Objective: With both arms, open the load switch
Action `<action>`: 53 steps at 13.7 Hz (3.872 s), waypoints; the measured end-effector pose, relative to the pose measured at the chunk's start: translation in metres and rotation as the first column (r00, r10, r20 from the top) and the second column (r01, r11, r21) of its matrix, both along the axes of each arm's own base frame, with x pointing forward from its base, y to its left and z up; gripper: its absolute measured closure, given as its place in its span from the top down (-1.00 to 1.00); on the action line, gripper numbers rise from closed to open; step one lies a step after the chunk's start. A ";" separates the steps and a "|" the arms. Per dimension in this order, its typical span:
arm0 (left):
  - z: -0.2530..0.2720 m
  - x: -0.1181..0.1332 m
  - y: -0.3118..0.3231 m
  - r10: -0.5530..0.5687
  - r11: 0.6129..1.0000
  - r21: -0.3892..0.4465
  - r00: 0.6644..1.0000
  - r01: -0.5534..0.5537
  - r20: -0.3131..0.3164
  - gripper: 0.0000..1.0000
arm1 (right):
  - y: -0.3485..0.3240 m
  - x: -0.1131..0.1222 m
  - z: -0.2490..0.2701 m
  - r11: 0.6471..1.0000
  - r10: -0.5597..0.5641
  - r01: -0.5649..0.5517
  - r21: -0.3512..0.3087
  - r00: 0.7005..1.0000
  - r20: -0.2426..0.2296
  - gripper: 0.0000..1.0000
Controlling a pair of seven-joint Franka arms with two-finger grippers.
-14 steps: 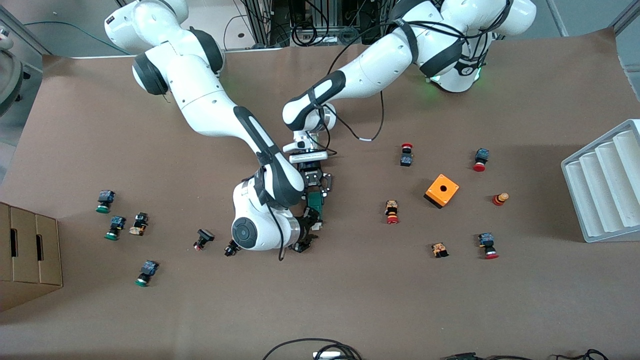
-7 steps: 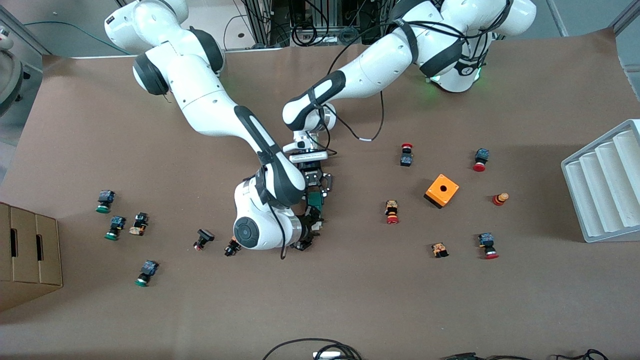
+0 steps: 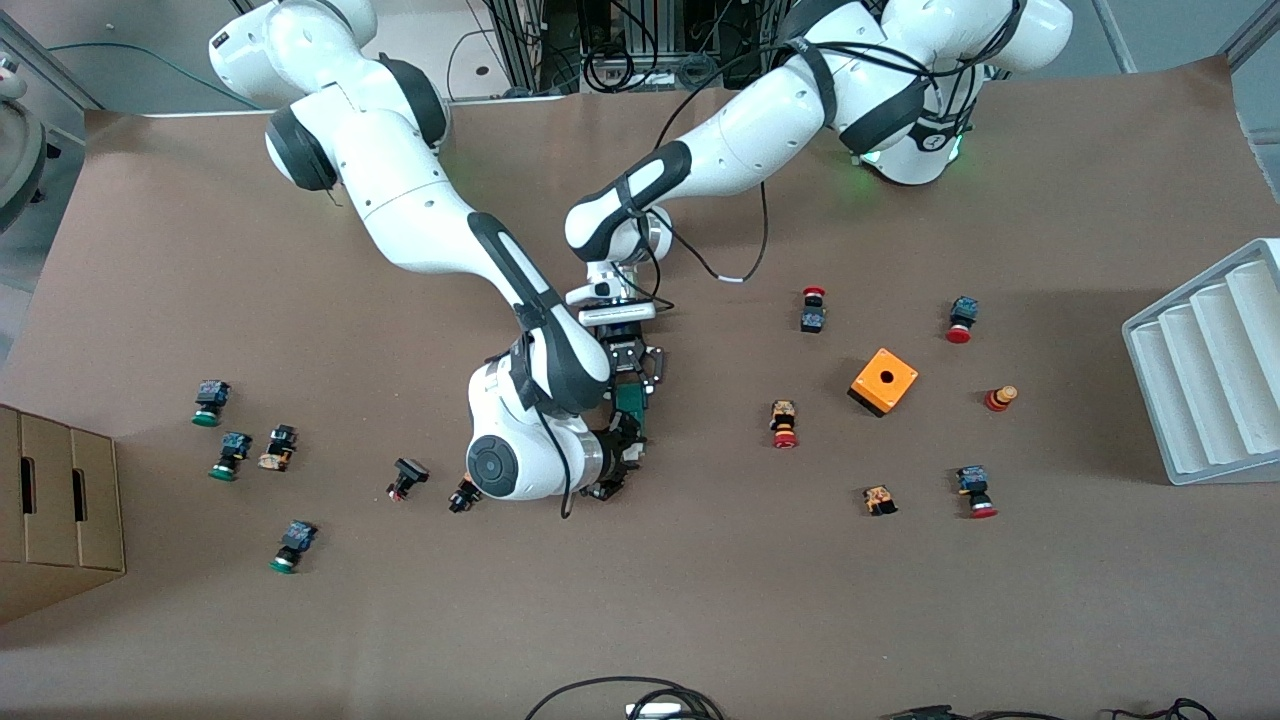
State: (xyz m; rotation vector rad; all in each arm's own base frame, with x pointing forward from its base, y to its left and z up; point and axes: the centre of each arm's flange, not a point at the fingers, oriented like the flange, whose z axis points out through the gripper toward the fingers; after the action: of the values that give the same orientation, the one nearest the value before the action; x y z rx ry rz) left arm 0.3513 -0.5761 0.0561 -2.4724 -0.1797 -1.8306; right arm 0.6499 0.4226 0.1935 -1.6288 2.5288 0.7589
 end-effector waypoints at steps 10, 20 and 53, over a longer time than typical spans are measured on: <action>0.000 0.000 0.000 0.000 1.000 0.000 1.000 0.000 0.000 0.00 | -0.006 0.007 0.005 1.000 -0.012 0.012 0.006 1.000 0.013 -0.60; 0.000 -0.001 0.000 0.000 1.000 0.000 1.000 0.000 0.000 0.00 | -0.004 0.005 0.007 1.000 0.001 -0.001 0.000 1.000 0.019 -0.59; 0.000 -0.001 0.000 0.000 1.000 0.000 1.000 0.000 0.001 0.00 | 0.001 -0.027 0.028 0.995 0.103 -0.103 -0.003 0.995 -0.010 -0.63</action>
State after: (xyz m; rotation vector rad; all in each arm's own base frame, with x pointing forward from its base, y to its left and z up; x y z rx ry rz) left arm 0.3503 -0.5764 0.0560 -2.4713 -0.1797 -1.8311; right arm 0.6232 0.4231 0.2213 -1.7729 2.4698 0.7737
